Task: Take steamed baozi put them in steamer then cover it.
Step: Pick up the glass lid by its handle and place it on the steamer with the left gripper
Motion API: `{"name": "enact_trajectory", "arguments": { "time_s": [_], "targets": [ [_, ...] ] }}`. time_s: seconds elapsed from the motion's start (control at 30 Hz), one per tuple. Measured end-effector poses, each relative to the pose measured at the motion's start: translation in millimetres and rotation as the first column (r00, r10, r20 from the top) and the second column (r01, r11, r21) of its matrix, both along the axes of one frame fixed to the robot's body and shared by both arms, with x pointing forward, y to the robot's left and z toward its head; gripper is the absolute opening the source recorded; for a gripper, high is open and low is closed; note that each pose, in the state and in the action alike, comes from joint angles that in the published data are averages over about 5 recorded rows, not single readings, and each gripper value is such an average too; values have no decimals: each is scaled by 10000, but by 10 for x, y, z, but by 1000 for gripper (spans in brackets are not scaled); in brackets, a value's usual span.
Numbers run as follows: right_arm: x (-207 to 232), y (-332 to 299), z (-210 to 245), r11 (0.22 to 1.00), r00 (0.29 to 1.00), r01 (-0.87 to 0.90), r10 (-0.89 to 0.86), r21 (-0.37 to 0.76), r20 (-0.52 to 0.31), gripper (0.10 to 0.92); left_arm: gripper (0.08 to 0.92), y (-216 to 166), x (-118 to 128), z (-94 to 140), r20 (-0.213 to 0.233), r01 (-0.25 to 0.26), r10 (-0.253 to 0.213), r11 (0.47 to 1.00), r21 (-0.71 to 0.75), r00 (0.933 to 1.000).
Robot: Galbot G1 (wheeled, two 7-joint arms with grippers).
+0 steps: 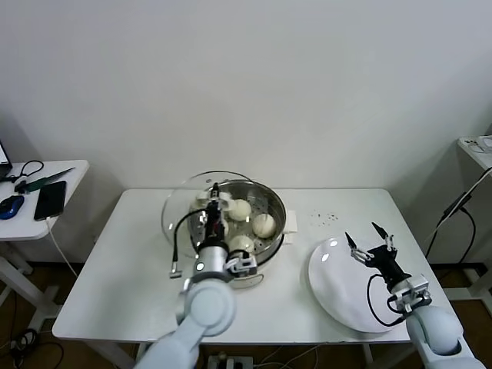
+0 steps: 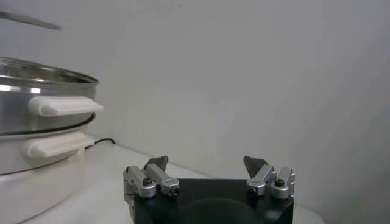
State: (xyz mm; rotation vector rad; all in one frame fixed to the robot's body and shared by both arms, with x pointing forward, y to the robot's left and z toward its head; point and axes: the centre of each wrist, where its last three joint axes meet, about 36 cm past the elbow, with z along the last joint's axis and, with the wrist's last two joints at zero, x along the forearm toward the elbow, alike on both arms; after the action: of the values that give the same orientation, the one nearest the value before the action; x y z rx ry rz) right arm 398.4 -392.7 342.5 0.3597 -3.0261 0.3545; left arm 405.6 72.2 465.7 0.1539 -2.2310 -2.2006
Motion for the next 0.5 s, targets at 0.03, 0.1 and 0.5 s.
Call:
{"name": "enact_trajectory", "arguments": {
  "time_s": [0.03, 0.1, 0.5],
  "targets": [
    [-1, 0, -1, 10000, 10000, 3, -3, -8, 2, 823, 151, -59, 25, -7, -12, 71, -71, 10000, -8, 10000],
    [-4, -1, -2, 10000, 10000, 7, -7, -24, 6, 823, 151, -167, 73, -21, -42, 183, -183, 9998, -15, 9998],
    [-19, -36, -18, 9998, 10000, -15, 15, -182, 27, 823, 151, -495, 332, -202, -529, 223, -208, 9993, 296, 9984]
  ]
}}
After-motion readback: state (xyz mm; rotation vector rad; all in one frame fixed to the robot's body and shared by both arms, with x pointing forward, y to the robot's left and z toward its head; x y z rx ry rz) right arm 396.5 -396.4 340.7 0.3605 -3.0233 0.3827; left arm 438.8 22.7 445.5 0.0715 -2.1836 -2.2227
